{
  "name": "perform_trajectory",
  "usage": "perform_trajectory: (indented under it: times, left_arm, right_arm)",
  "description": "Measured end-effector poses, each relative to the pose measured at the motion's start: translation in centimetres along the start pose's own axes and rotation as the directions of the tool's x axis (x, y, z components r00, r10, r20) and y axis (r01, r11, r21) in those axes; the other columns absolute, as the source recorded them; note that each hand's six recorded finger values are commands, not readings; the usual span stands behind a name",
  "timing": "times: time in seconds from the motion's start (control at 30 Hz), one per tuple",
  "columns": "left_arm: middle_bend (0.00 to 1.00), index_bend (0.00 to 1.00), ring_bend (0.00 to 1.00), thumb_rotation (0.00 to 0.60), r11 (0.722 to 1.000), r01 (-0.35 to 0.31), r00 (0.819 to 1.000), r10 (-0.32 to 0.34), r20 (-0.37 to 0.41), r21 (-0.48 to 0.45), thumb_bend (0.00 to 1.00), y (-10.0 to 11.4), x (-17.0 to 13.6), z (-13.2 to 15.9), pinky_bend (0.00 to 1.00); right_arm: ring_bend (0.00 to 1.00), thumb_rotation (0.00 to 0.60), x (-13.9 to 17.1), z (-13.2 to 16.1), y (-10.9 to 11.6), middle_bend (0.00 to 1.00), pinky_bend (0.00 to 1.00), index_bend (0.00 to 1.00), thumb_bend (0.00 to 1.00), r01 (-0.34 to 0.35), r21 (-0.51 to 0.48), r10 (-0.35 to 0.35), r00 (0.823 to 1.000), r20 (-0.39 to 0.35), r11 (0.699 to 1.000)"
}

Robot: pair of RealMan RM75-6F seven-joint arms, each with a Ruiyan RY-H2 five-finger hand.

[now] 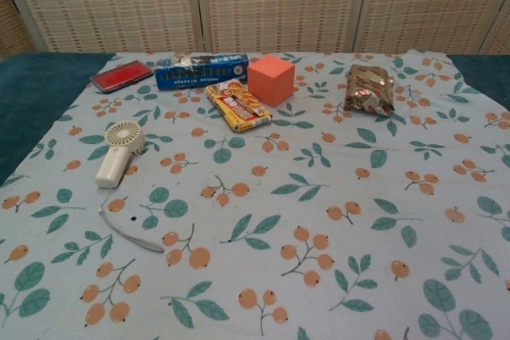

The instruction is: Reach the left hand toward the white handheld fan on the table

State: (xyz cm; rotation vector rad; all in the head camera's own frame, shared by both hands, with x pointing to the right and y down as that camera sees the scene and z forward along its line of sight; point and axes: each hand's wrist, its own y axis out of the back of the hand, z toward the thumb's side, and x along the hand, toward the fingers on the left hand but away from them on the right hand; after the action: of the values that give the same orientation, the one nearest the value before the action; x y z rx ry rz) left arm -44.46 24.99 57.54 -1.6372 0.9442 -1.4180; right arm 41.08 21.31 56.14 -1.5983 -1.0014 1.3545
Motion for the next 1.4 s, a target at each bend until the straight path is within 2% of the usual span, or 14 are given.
perform_trajectory:
  times: [0.13,0.2,0.23,0.3,0.37,0.43,0.5,0.63,0.73,1.13,1.4]
  left_arm:
    - [0.01,0.00,0.00,0.600,1.000,0.020,1.000,-0.019,0.024,-0.010,0.41,-0.7,0.5,0.8,0.13]
    - [0.09,0.00,0.04,0.600,0.999,0.028,0.999,-0.027,0.041,-0.023,0.44,-1.3,0.8,1.5,0.24]
    - [0.17,0.00,0.11,0.600,0.999,0.033,0.998,-0.031,0.057,-0.034,0.47,-1.8,1.0,2.0,0.35]
    - [0.49,0.00,0.40,0.600,0.998,0.039,0.996,-0.035,0.086,-0.053,0.59,-2.6,1.5,3.1,0.65]
    - [0.75,0.00,0.65,0.600,0.995,0.055,0.992,-0.045,0.121,-0.080,0.73,-3.8,2.3,4.5,0.87]
    - [0.86,0.00,0.75,0.600,0.992,0.081,0.986,-0.066,0.151,-0.100,0.84,-5.1,3.4,5.9,0.94]
    - [0.92,0.00,0.80,0.600,0.989,0.104,0.982,-0.085,0.171,-0.108,0.91,-6.4,4.4,6.9,0.97]
    - [0.97,0.00,0.86,0.600,0.986,0.141,0.974,-0.121,0.193,-0.094,0.95,-9.1,6.8,9.0,1.00]
    - [0.99,0.00,0.88,0.600,0.987,0.146,0.971,-0.130,0.199,-0.066,0.97,-10.2,8.1,9.8,1.00]
    - [1.00,0.00,0.88,0.600,0.984,0.180,0.963,-0.180,0.199,0.016,0.97,-12.9,9.5,10.4,1.00]
    - [1.00,0.00,0.88,0.600,0.978,0.198,0.961,-0.207,0.185,0.065,0.97,-13.8,10.1,10.0,1.00]
  right_arm:
    - [0.00,0.600,0.1,0.0,0.2,0.00,0.00,0.00,0.18,0.003,0.001,-0.003,1.000,0.001,1.000]
    - [0.00,0.600,0.2,-0.1,0.4,0.00,0.00,0.00,0.18,0.011,0.003,-0.011,1.000,0.003,1.000]
    - [0.00,0.600,0.2,-0.1,0.6,0.00,0.00,0.00,0.18,0.016,0.004,-0.016,1.000,0.003,1.000]
    - [0.00,0.600,0.2,0.0,0.7,0.00,0.00,0.00,0.18,0.020,0.005,-0.020,1.000,0.002,1.000]
    - [0.00,0.600,0.2,0.0,0.6,0.00,0.00,0.00,0.18,0.014,0.007,-0.014,1.000,0.001,1.000]
    - [0.00,0.600,0.2,0.0,0.4,0.00,0.00,0.00,0.18,0.009,0.008,-0.009,1.000,0.002,1.000]
    - [0.00,0.600,0.2,-0.1,0.4,0.00,0.00,0.00,0.18,0.011,0.014,-0.011,1.000,0.001,1.000]
    - [0.00,0.600,0.2,-0.1,0.5,0.00,0.00,0.00,0.18,0.015,0.024,-0.015,1.000,0.003,1.000]
    - [0.00,0.600,0.2,-0.1,0.5,0.00,0.00,0.00,0.18,0.016,0.032,-0.016,1.000,0.005,0.999]
    - [0.00,0.600,0.2,0.0,0.0,0.00,0.00,0.00,0.18,-0.001,0.042,0.000,1.000,0.010,0.999]
    - [0.00,0.600,0.2,0.2,-0.3,0.00,0.00,0.00,0.18,-0.012,0.044,0.011,1.000,0.009,0.999]
